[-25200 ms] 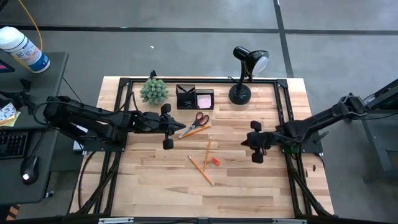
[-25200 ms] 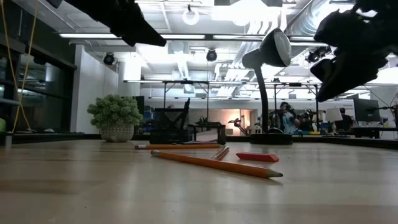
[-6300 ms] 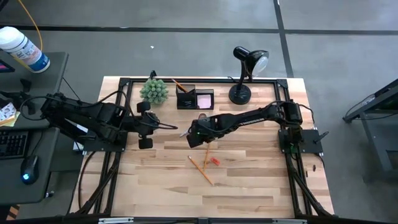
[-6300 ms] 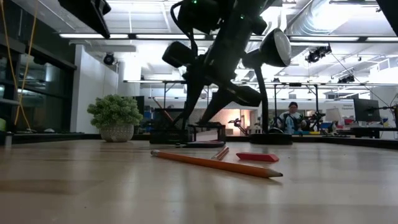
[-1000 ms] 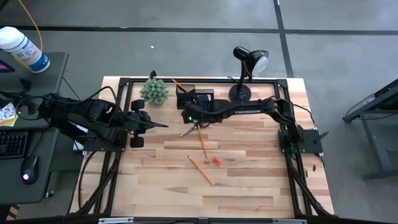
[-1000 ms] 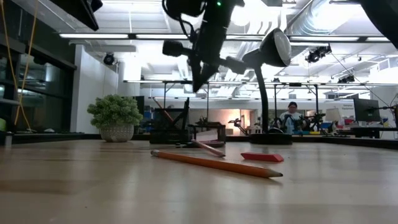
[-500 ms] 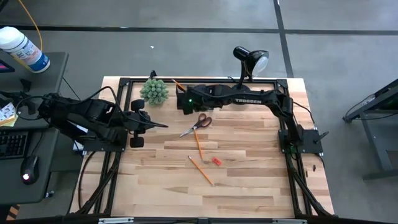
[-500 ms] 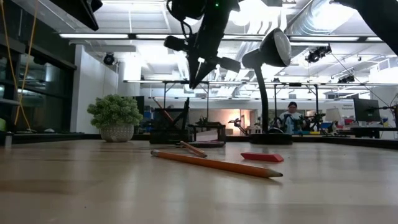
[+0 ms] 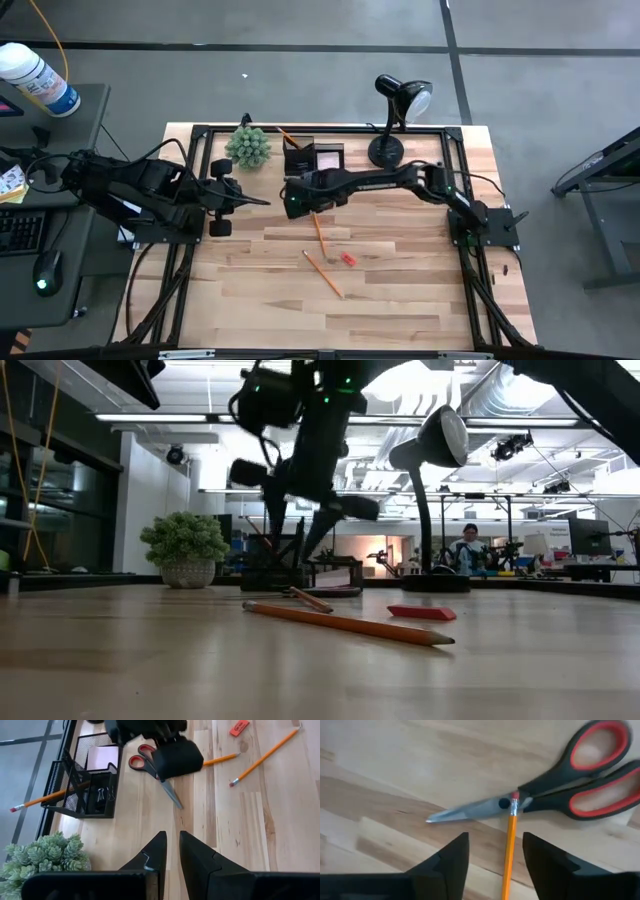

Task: Pick and place office supplies into organizer
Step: Put the top pencil into the black desk organizer

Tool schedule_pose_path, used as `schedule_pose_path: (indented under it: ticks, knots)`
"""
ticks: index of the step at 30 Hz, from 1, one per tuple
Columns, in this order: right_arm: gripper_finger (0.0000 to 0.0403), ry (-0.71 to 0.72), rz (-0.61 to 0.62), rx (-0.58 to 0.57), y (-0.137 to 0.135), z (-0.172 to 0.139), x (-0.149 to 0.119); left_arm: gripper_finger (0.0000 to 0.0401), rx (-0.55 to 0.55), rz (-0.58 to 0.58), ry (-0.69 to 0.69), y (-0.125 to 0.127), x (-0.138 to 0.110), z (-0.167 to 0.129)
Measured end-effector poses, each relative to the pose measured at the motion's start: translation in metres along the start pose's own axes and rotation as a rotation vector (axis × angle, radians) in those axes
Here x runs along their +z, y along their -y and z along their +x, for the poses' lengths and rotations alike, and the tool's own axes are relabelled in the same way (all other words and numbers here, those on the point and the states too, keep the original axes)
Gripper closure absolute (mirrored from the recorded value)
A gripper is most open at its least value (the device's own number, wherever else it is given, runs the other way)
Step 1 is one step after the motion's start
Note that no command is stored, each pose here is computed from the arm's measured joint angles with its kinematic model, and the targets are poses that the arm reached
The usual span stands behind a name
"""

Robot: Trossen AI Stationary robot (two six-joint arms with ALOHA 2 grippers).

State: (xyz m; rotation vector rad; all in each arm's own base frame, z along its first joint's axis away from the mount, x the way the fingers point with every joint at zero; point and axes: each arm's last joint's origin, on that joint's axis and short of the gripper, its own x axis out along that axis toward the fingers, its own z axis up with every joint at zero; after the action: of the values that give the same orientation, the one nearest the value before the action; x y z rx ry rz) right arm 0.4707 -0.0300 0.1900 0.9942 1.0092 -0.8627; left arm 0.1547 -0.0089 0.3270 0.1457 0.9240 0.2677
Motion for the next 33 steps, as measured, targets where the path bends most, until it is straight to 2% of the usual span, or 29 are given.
schedule_pose_path:
  ticks: [5, 9, 33]
  knots:
    - [0.0204, -0.020, -0.006, -0.029, 0.001, 0.016, -0.003, 0.0359, 0.000, 0.000, -0.001, 0.000, 0.000, 0.000]
    - [0.0202, -0.026, -0.019, -0.050, 0.003, 0.024, -0.004, 0.0359, 0.000, 0.000, -0.001, 0.000, 0.000, 0.000]
    - [0.0277, -0.011, -0.029, -0.112, 0.007, 0.046, -0.007, 0.0359, -0.005, 0.022, -0.021, 0.000, -0.002, 0.000]
